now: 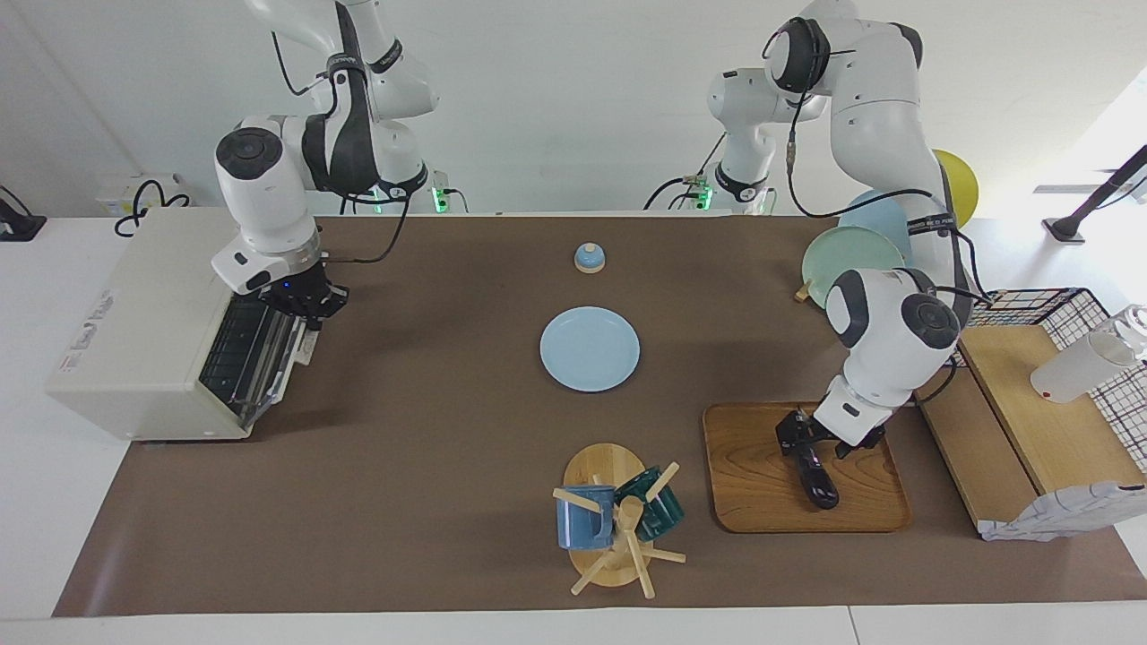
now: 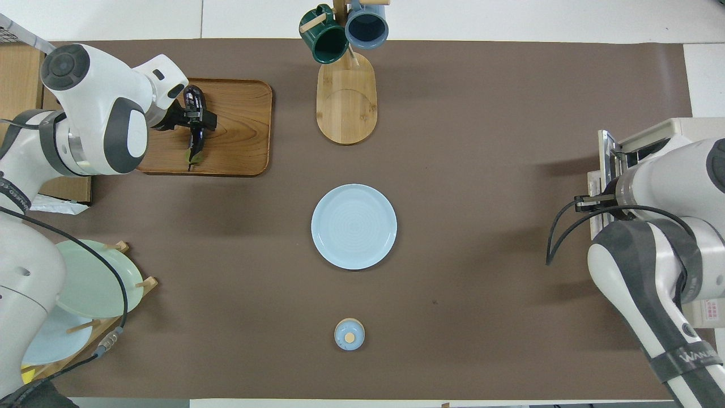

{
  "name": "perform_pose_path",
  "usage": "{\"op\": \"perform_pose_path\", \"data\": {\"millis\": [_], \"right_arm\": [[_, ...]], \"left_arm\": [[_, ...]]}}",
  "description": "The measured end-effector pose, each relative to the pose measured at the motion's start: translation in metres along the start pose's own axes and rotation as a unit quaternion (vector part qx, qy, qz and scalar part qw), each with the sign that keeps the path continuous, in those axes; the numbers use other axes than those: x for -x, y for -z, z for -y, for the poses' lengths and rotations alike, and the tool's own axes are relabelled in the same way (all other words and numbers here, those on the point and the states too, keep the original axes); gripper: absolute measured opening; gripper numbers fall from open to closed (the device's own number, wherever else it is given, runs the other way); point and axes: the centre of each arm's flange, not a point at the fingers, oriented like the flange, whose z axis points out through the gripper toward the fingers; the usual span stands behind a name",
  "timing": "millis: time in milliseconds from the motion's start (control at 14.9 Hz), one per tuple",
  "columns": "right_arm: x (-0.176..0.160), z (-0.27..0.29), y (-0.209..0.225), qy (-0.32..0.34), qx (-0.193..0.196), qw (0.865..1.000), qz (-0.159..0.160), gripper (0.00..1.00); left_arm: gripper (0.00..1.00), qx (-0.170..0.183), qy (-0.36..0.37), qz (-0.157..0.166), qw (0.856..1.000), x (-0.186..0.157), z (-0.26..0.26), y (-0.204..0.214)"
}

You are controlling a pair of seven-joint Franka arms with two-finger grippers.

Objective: Put eggplant into oven
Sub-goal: 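Open the oven with the right gripper while the left gripper grasps eggplant, then lift the eggplant with the left gripper while the right gripper approaches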

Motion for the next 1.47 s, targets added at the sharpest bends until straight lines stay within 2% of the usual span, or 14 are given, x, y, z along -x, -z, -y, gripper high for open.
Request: {"op": "perform_pose_path", "data": {"millis": [268, 335, 402, 469, 602, 669, 736, 803, 870, 1071, 1205, 1339, 1472], "right_arm": [[-0.001, 0.016, -0.033, -0.004, -0.019, 1.0, -0.009, 0.01], [0.0, 0.019, -0.037, -0.003, -0.02, 1.0, -0.014, 0.01], [0.002, 0.021, -0.042, -0.002, -0.021, 1.0, -0.02, 0.01], [0.004, 0.022, -0.046, -0.002, -0.024, 0.999, -0.025, 0.01], [0.006, 0.024, -0.052, -0.003, -0.026, 0.999, -0.032, 0.01], [0.006, 0.025, -0.055, -0.003, -0.026, 0.999, -0.033, 0.01], [0.006, 0.026, -0.058, -0.002, -0.027, 0.999, -0.034, 0.01], [0.006, 0.027, -0.061, -0.002, -0.027, 0.999, -0.035, 0.01], [0.007, 0.028, -0.065, -0.002, -0.027, 0.999, -0.036, 0.01], [0.007, 0.033, -0.087, 0.0, -0.026, 0.999, -0.039, 0.01], [0.006, 0.035, -0.098, 0.0, -0.025, 0.999, -0.036, 0.01], [0.005, 0.036, -0.102, -0.012, -0.025, 0.999, -0.036, 0.01], [0.005, 0.036, -0.102, -0.029, -0.025, 0.999, -0.036, 0.01]], "left_arm": [[1.0, 0.0, -0.01, -0.001, 1.0, 0.0, -0.001, 0.0], [0.93, 0.0, -0.012, -0.001, 1.0, 0.0, -0.002, -0.001], [0.93, 0.0, -0.013, 0.0, 1.0, 0.001, -0.002, -0.002], [0.88, 0.0, -0.013, 0.0, 1.0, 0.001, -0.002, -0.003], [0.63, 0.0, -0.013, -0.001, 1.0, 0.001, -0.002, -0.004], [0.63, 0.0, -0.013, -0.002, 1.0, 0.001, -0.002, -0.003], [0.59, 0.0, -0.013, -0.002, 1.0, 0.001, -0.001, -0.003], [0.45, 0.0, -0.013, -0.003, 1.0, 0.0, -0.001, -0.003], [0.35, 0.0, -0.014, -0.003, 1.0, 0.0, -0.001, -0.003], [0.33, 0.001, -0.012, -0.003, 1.0, 0.0, 0.0, -0.002], [0.33, 0.02, 0.002, -0.004, 1.0, -0.004, -0.003, 0.005], [0.33, 0.04, 0.016, 0.002, 0.999, -0.008, -0.01, 0.028], [0.32, 0.047, 0.032, 0.011, 0.998, -0.005, -0.03, 0.071]]}}
